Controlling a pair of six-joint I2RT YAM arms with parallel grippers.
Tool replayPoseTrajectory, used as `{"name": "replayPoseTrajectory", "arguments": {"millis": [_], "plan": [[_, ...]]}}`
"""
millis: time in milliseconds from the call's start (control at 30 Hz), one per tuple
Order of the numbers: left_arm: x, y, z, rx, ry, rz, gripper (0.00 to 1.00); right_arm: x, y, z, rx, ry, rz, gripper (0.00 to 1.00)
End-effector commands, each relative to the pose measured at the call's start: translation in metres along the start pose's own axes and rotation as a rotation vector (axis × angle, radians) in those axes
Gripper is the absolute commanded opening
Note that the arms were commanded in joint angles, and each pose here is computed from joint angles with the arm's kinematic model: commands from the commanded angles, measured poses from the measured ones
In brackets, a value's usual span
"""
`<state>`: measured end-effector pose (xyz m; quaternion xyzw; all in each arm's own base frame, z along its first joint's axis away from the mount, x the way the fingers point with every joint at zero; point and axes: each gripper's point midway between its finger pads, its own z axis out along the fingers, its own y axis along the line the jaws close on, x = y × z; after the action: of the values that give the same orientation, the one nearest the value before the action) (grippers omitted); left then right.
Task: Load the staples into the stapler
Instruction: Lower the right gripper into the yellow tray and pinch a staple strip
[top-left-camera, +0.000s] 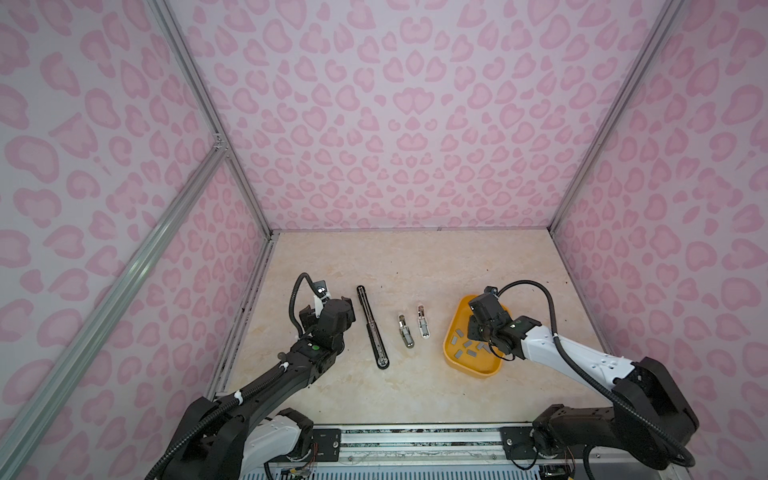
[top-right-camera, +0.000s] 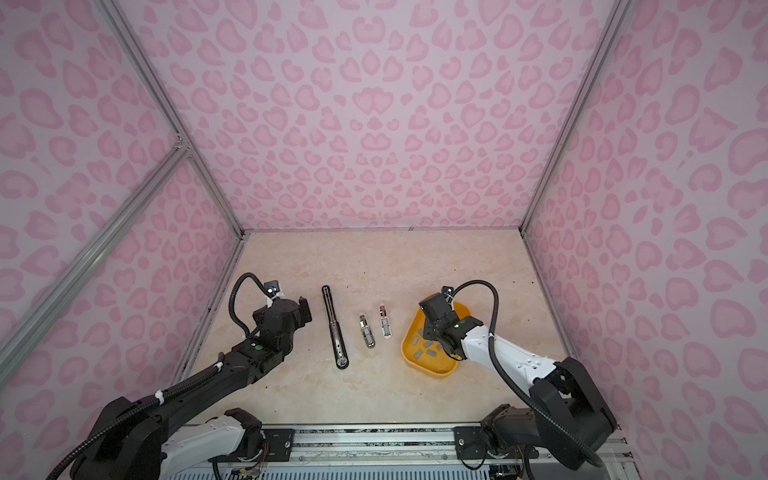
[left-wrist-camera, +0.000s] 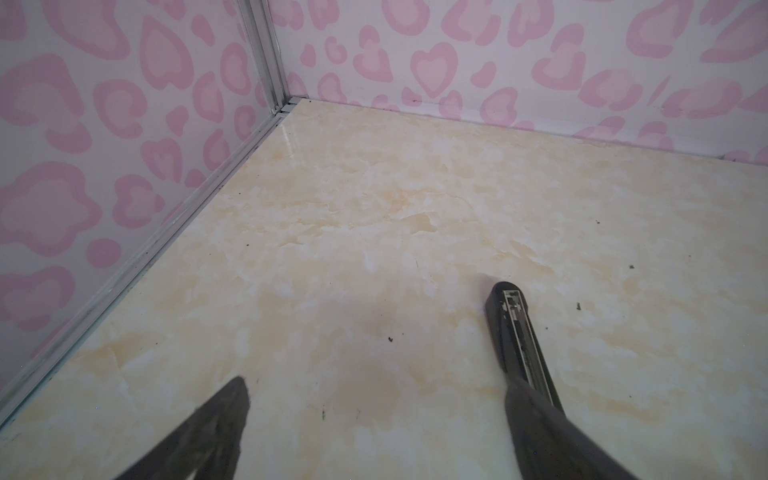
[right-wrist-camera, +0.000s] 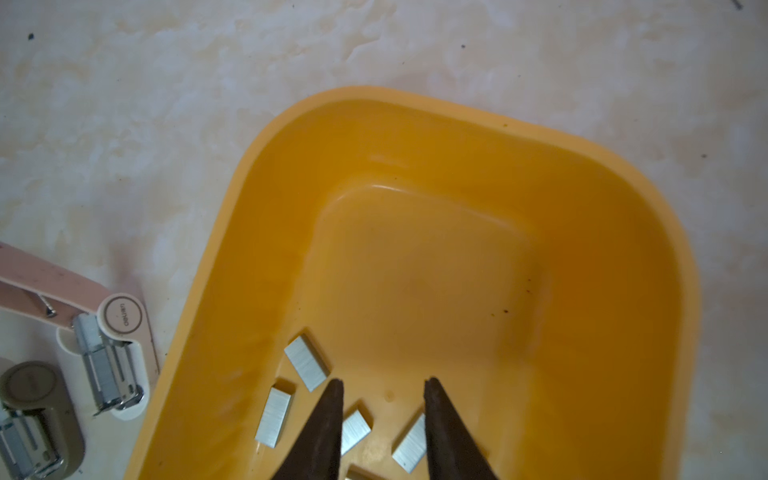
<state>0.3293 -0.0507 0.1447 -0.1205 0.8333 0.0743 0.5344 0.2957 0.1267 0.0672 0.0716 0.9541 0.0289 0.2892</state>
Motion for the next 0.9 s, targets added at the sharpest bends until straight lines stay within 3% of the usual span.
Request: {"name": "replayPoseTrajectory", "arguments": {"millis": [0,533,867], "plan": [[-0.003,0.000,-0.003,0.018,-0.018,-0.004,0.97,0.003,0.022,0.012,-0.091,0.038,-0.078,0.34],[-0.003,-0.001,-0.002,0.018,-0.014,-0.001,0.97,0.021,0.038,0.038,-0.126,0.116,-0.160,0.34],[-0.004,-0.001,-0.004,0.021,-0.018,-0.005,0.97,0.028,0.034,0.042,0.004,0.129,-0.247,0.31]]}}
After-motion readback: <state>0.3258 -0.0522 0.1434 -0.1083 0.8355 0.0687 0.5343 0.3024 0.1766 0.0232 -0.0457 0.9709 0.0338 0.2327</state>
